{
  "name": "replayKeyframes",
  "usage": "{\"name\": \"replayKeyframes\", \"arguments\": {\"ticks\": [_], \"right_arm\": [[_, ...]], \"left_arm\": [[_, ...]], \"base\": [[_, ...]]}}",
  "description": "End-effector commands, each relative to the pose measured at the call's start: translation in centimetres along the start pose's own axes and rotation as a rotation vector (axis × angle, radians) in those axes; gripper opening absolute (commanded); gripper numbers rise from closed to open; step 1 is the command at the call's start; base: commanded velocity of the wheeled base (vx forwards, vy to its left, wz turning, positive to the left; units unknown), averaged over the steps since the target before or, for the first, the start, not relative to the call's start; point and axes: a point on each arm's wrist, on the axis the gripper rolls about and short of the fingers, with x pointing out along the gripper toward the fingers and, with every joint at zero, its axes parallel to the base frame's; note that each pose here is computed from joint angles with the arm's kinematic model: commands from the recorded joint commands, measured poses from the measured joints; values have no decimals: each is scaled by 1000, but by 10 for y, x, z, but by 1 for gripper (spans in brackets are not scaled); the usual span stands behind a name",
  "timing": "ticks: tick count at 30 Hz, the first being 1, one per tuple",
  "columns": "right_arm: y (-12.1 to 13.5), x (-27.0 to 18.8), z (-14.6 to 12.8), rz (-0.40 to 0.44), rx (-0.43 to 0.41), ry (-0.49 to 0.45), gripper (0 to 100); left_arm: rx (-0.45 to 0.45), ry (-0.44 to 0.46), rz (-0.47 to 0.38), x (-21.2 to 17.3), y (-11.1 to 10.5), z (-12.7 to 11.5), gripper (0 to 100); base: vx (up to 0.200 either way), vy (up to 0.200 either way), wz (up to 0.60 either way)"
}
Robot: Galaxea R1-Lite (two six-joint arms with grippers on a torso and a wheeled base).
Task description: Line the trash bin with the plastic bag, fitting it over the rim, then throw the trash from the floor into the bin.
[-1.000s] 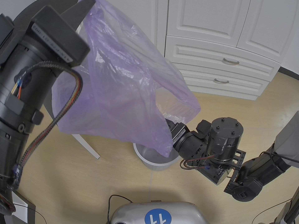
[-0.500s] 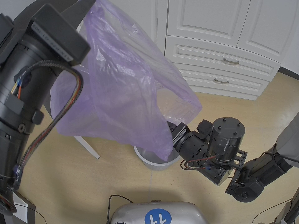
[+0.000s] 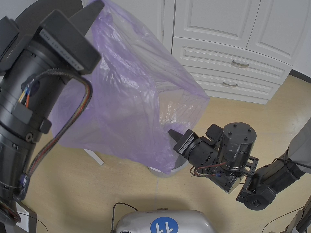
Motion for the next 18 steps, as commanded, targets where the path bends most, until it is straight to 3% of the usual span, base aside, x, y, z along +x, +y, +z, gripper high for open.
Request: {"name": "replayKeyframes", "arguments": {"ticks": [1, 3, 7, 11, 14, 17, 18], "right_arm": [[0, -7, 7, -2, -47, -11, 0], [1, -13, 10, -2, -103, -15, 0], [-1, -35, 27, -23, -306, -36, 0], [-10, -51, 46, -70, -454, -70, 0], [-9, -59, 59, -78, -501, -110, 0], [-8, -67, 68, -81, -526, -136, 0], [-6, -75, 73, -81, -569, -149, 0]], "left_arm": [[12, 13, 7, 2, 1, -5, 0], [19, 17, 13, 3, 3, -7, 0], [81, 70, 52, 4, 16, -22, 0], [196, 245, 89, 10, 36, -65, 0], [227, 325, 102, 22, 52, -99, 0], [238, 350, 128, 30, 61, -117, 0], [251, 368, 160, 36, 71, -129, 0]], "base": [[0, 0, 0], [0, 0, 0], [0, 0, 0], [0, 0, 0], [0, 0, 0], [0, 0, 0], [0, 0, 0]]}}
